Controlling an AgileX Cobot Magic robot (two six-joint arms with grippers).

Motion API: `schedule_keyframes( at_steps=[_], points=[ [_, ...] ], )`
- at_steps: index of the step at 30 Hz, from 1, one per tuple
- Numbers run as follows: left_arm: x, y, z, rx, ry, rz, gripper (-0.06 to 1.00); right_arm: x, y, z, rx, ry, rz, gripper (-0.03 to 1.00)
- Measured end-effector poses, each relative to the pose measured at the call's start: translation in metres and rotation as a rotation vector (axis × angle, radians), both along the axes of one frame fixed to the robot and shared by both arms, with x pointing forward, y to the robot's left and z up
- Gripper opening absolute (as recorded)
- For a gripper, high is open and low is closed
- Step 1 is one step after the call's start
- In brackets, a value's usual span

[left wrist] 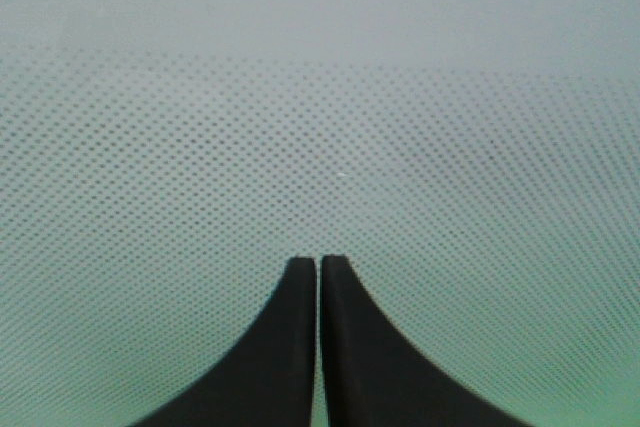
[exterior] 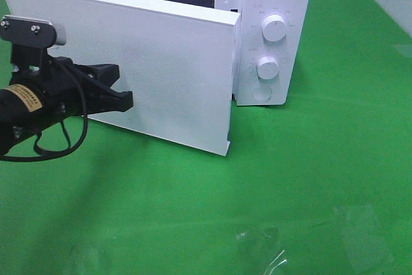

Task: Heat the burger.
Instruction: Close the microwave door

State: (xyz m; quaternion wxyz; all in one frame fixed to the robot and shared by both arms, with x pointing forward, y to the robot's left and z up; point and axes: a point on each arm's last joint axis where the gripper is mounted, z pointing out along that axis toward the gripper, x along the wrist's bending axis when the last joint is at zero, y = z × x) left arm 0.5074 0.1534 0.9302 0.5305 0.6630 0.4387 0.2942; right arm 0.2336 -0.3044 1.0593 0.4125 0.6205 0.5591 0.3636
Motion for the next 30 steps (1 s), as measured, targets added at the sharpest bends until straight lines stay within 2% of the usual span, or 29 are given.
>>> schedule_keyframes(
  at_steps=[7, 9, 19, 24, 30],
  points=[
    [0.013, -0.016, 0.001, -0.011, 0.001, -0.007, 0.0, 0.0, 0.0, 0.0, 0.0, 0.0, 0.0, 0.76],
    [0.027, -0.027, 0.002, -0.014, 0.002, -0.013, 0.0, 0.0, 0.0, 0.0, 0.0, 0.0, 0.0, 0.76],
    [0.06, -0.049, 0.005, -0.021, -0.01, -0.022, 0.0, 0.0, 0.0, 0.0, 0.0, 0.0, 0.0, 0.75],
    [0.072, -0.069, -0.005, 0.034, 0.03, -0.084, 0.0, 0.0, 0.0, 0.0, 0.0, 0.0, 0.0, 0.75],
    [0.084, -0.084, -0.008, 0.058, 0.031, -0.118, 0.0, 0.0, 0.0, 0.0, 0.0, 0.0, 0.0, 0.75]
  ],
)
